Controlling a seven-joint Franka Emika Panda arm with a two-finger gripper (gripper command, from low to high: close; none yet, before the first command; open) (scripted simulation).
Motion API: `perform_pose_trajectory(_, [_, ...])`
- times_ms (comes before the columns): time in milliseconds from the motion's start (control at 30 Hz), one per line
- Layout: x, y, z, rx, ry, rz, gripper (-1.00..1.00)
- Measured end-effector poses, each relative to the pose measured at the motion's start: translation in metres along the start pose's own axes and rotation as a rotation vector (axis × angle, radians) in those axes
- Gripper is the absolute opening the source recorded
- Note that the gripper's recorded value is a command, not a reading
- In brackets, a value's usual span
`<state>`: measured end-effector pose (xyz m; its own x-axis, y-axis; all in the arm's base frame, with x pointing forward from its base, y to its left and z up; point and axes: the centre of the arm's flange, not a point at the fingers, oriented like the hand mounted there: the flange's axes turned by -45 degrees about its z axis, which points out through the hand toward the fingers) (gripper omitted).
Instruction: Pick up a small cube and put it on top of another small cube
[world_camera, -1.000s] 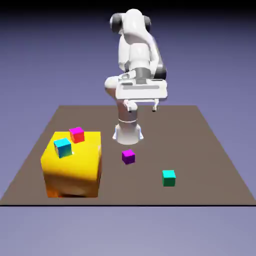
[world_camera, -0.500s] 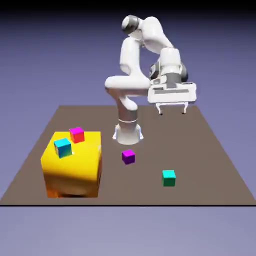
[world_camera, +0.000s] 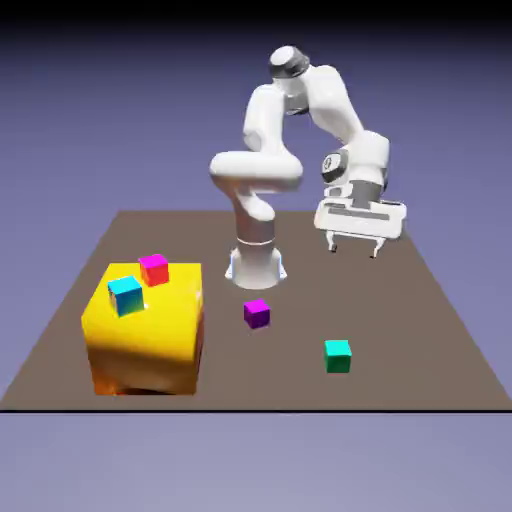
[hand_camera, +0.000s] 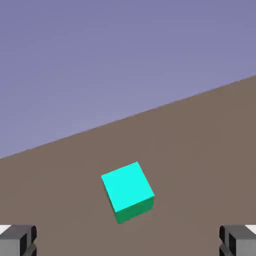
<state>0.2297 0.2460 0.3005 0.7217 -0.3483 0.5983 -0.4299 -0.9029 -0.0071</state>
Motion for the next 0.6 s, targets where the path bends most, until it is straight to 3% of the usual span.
perform_pose_trajectory(600, [-0.092,0.084,0.104,-0.371,0.211,0.309,0.00])
